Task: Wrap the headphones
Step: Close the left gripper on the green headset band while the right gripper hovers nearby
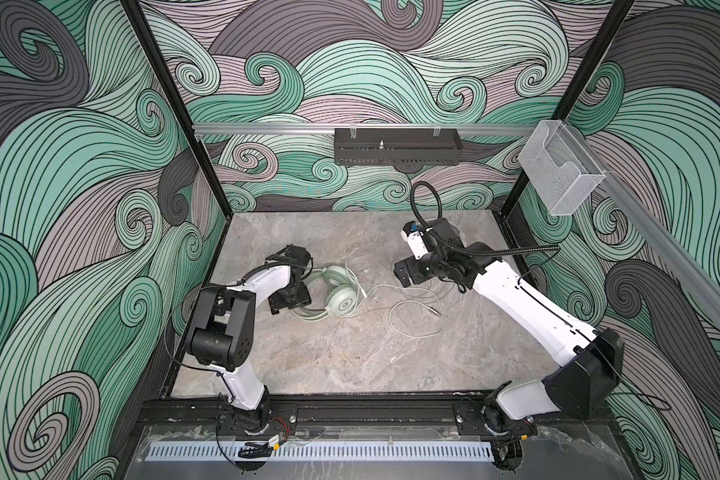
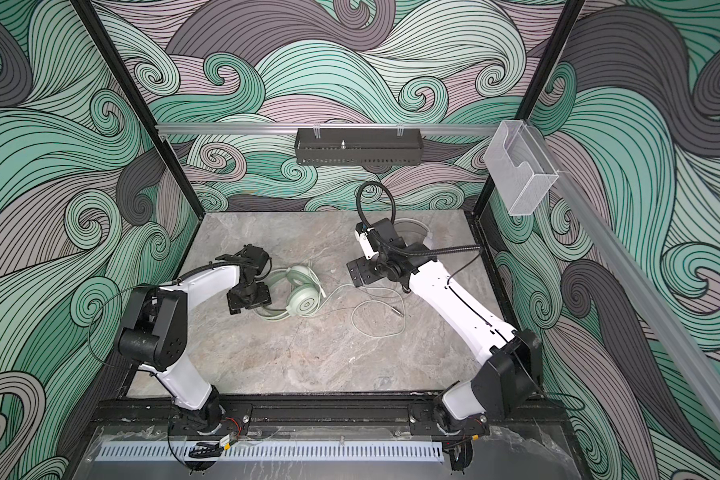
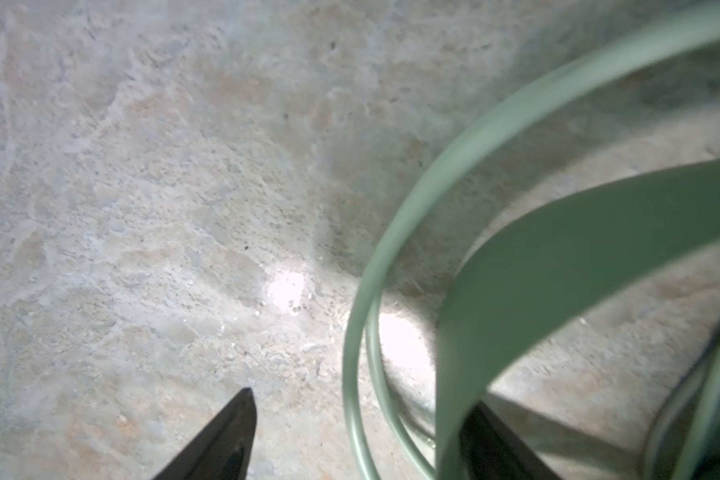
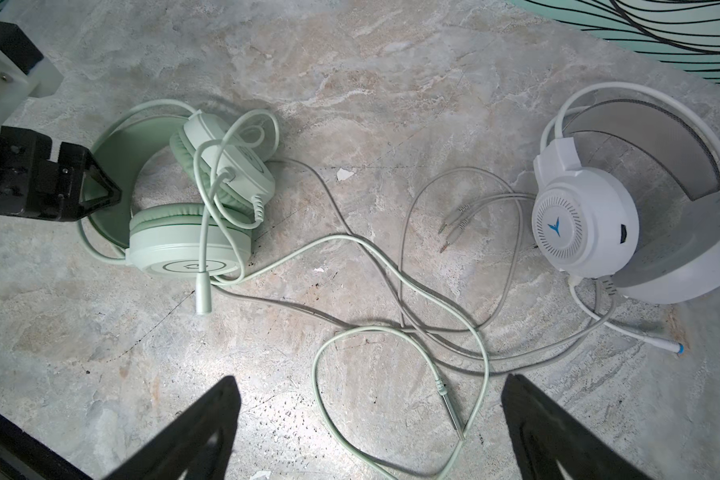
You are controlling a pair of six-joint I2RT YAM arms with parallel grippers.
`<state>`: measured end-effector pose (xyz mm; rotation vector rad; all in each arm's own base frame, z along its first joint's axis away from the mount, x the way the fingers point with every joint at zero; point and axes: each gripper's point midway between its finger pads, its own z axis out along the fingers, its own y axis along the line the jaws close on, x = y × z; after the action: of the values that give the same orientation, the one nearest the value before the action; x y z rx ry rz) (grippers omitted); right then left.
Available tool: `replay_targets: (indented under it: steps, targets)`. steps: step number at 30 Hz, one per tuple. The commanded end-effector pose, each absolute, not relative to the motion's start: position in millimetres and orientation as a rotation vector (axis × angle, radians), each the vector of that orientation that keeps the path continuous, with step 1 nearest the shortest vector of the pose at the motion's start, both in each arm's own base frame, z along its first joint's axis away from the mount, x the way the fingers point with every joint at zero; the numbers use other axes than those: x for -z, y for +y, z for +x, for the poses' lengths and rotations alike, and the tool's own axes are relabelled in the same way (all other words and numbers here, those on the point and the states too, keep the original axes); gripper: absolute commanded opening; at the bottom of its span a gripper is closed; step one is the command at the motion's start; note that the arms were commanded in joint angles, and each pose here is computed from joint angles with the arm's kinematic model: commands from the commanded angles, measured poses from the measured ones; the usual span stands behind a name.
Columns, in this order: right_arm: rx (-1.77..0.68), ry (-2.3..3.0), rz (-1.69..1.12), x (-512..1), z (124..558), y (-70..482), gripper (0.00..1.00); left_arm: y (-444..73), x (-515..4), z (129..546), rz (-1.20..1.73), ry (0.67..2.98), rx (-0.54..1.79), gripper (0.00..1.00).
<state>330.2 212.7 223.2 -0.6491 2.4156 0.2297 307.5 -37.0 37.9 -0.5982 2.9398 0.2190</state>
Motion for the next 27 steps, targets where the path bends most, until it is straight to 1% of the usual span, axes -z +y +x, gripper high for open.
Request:
replay_targets:
  steps: [1, 5, 7, 9, 11, 14, 15, 16, 17, 18, 20, 22, 24, 25, 27]
  targets:
    - [-0.227, 2.387, -0.662, -235.3, 329.9, 217.1, 0.99, -39.9, -31.4, 305.2, -0.663, 2.967, -0.158, 0.80]
    - [-0.231, 2.391, -0.667, -233.1, 329.2, 219.0, 0.99, -51.9, -17.7, 302.1, -0.769, 2.987, -0.063, 0.79]
    - [-0.229, 2.393, -0.667, -232.7, 329.7, 218.8, 0.99, -54.6, -10.7, 298.5, -0.832, 2.990, -0.057, 0.76]
    - [-0.228, 2.387, -0.669, -234.6, 330.2, 219.1, 0.99, -57.7, -5.0, 295.4, -0.873, 2.990, -0.068, 0.69]
    - [-0.222, 2.376, -0.670, -238.2, 331.0, 218.3, 0.99, -56.9, 0.0, 291.6, -0.898, 2.988, -0.109, 0.64]
    - [-0.214, 2.367, -0.670, -240.9, 330.8, 216.8, 0.99, -56.4, 9.4, 287.1, -0.919, 2.995, -0.147, 0.59]
    - [-0.211, 2.364, -0.670, -241.8, 330.8, 216.4, 0.99, -55.9, 12.9, 286.4, -0.923, 2.998, -0.155, 0.56]
    - [-0.212, 2.362, -0.669, -242.4, 330.8, 216.1, 0.99, -55.0, 14.2, 286.9, -0.924, 2.995, -0.164, 0.49]
    - [-0.209, 2.359, -0.671, -243.5, 330.4, 215.8, 0.99, -53.8, 14.8, 288.3, -0.919, 2.992, -0.176, 0.39]
    - [-0.205, 2.354, -0.672, -244.8, 330.4, 215.1, 0.99, -52.9, 13.3, 290.5, -0.912, 2.987, -0.184, 0.32]
    - [-0.199, 2.343, -0.672, -248.5, 330.0, 213.3, 0.99, -50.9, 5.8, 297.8, -0.886, 2.966, -0.197, 0.25]
    - [-0.197, 2.334, -0.670, -251.9, 328.8, 211.5, 0.99, -47.5, -8.6, 308.1, -0.850, 2.932, -0.216, 0.17]
    - [-0.200, 2.328, -0.670, -254.5, 326.2, 210.4, 0.99, -44.2, -33.1, 322.6, -0.795, 2.882, -0.232, 0.03]
    - [-0.208, 2.325, -0.670, -255.4, 324.9, 210.3, 0.99, -42.0, -45.4, 329.3, -0.772, 2.857, -0.243, 0.00]
    - [-0.228, 2.312, -0.668, -258.7, 322.5, 211.3, 0.99, -35.4, -79.0, 344.6, -0.717, 2.788, -0.276, 0.00]
